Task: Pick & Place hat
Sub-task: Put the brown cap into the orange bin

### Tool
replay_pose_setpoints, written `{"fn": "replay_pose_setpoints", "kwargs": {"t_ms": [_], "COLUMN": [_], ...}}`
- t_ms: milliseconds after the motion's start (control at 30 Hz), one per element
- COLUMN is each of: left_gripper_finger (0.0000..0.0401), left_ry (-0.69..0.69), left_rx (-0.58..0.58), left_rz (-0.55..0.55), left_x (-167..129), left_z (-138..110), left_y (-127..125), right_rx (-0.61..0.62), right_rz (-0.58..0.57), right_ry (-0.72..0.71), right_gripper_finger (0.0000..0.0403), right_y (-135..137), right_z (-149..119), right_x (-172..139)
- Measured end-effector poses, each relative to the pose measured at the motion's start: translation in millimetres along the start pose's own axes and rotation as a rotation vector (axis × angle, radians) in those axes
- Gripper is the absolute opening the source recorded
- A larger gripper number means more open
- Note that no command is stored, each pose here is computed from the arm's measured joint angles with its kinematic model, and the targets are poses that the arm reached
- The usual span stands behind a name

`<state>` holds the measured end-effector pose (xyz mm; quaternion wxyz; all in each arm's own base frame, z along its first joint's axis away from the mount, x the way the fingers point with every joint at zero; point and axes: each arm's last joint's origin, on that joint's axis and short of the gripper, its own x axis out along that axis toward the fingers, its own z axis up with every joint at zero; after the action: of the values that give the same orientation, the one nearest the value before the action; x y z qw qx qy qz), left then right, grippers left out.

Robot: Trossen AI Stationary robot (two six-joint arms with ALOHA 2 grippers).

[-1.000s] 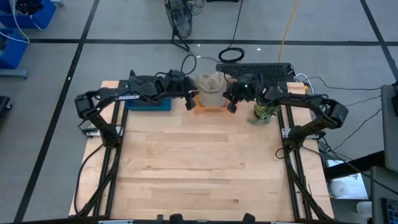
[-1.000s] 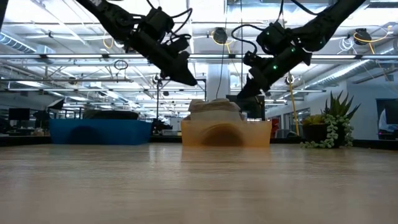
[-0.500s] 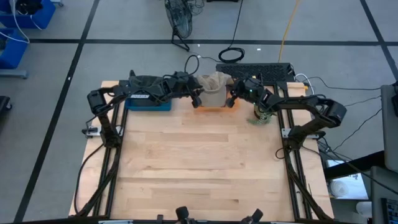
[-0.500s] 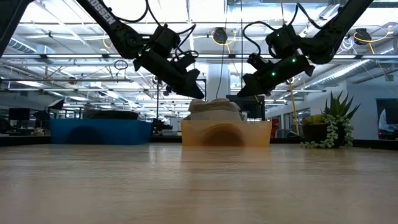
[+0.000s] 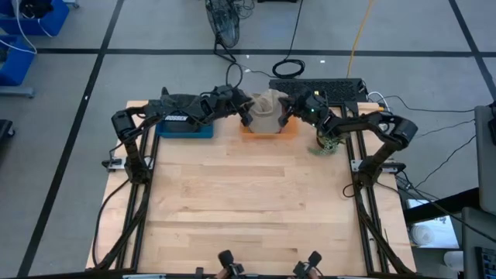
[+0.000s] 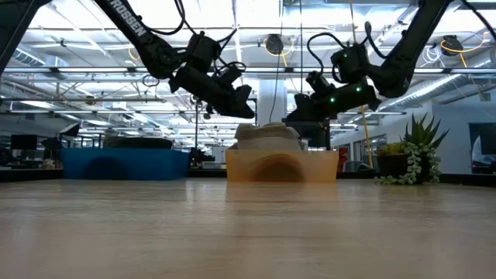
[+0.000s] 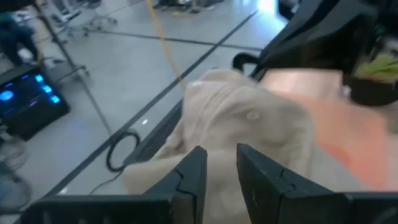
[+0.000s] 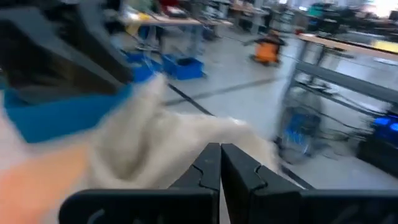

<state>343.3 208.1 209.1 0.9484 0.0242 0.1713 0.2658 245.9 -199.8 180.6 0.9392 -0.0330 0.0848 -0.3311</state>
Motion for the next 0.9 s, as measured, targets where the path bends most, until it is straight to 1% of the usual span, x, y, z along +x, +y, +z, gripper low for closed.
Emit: {"fn": "replay_pose_setpoints", "kwargs": {"t_ms": [67,167,267,333,400,500,600,700,800,900], "left_gripper_finger": [0.0093,0.0093,0.0093,0.0093,0.0093,0.0093,0.0093,0.0093,0.0093,0.0093], "left_ry": [-0.005,0.026,0.051,0.111,0.140,0.203,0.201,0.168,0.117,0.097], "left_rx": [0.000,-0.002,-0.006,-0.015,-0.016,-0.040,-0.062,-0.076,-0.075,-0.058], "left_rz": [-0.023,-0.021,0.028,0.047,0.064,0.082,0.089,0.055,0.027,0.012], "left_x": [1,3,7,8,10,10,10,9,10,10], "left_z": [-1,-6,-13,-21,-27,-35,-36,-32,-26,-24], "left_y": [-1,0,5,11,14,23,26,26,22,17], "right_rx": [0.031,0.038,0.056,0.084,0.113,0.155,0.205,0.230,0.206,0.185], "right_rz": [0.037,0.028,-0.007,-0.012,-0.021,-0.002,0.050,0.082,0.083,0.080], "right_ry": [-0.008,0.046,0.085,0.105,0.122,0.164,0.268,0.360,0.362,0.303], "right_gripper_finger": [0.0000,0.0000,0.0000,0.0000,0.0000,0.0000,0.0000,0.0000,0.0000,0.0000], "right_y": [2,2,-4,-7,-10,-14,-19,-24,-25,-27], "right_z": [-5,-16,-23,-24,-23,-25,-30,-32,-30,-18], "right_x": [4,9,14,15,14,12,11,11,10,8]}}
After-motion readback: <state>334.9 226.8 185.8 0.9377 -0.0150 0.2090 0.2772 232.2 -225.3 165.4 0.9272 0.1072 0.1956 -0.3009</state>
